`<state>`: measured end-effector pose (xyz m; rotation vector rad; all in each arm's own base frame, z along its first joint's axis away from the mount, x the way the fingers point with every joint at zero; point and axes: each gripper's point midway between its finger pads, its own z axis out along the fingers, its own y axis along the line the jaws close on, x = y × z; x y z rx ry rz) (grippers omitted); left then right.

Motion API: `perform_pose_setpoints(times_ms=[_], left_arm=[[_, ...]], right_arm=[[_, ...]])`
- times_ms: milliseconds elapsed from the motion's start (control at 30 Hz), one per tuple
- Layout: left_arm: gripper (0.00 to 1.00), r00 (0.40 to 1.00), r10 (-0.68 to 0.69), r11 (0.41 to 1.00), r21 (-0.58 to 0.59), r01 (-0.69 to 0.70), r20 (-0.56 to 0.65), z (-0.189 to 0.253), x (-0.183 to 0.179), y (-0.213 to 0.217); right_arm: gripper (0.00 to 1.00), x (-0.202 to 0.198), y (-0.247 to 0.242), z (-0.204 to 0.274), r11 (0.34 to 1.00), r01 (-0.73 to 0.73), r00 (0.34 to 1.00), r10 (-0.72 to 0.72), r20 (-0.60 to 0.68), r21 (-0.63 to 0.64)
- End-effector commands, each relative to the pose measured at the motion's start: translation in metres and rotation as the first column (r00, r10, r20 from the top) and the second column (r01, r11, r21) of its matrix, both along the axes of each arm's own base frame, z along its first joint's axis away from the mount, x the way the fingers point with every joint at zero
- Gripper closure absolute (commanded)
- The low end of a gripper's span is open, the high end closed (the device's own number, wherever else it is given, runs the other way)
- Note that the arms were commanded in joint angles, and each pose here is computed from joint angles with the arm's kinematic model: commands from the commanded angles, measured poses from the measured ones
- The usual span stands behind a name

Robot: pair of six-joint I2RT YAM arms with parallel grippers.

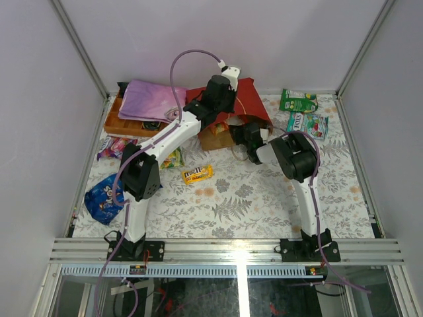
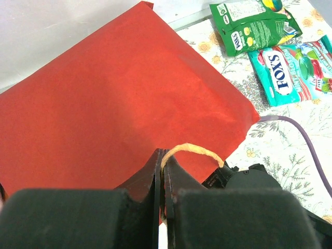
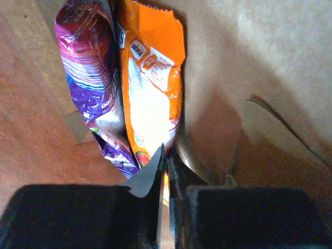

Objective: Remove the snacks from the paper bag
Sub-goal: Take out the snack from the paper bag.

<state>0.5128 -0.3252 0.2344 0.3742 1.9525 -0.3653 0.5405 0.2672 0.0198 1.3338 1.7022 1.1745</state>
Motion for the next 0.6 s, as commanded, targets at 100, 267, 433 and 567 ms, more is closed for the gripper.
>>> perform_pose_setpoints(times_ms=[100,267,433,567], left_arm=[[1.0,0.999,0.004,0.999,-0.032,-0.002,0.054,0.032,-0.001,0.007],[1.0,0.999,0.017,1.0,-0.023,-0.016,0.052,0.027,0.0,0.01],[1.0,0.998,0.024,0.999,-0.026,-0.022,0.05,0.028,0.001,0.012],[1.0,0.998,0.029,0.999,-0.029,-0.027,0.049,0.028,0.002,0.012]], right_arm=[[1.0,-0.008,-0.002,0.016,0.999,0.004,0.999,-0.002,0.04,-0.048],[1.0,-0.03,0.0,0.057,0.999,-0.054,0.989,0.053,0.138,0.005],[1.0,-0.067,-0.006,0.096,0.99,-0.108,0.972,0.085,0.218,0.095],[1.0,-0.112,-0.013,0.112,0.976,-0.182,0.96,0.149,0.238,0.123]])
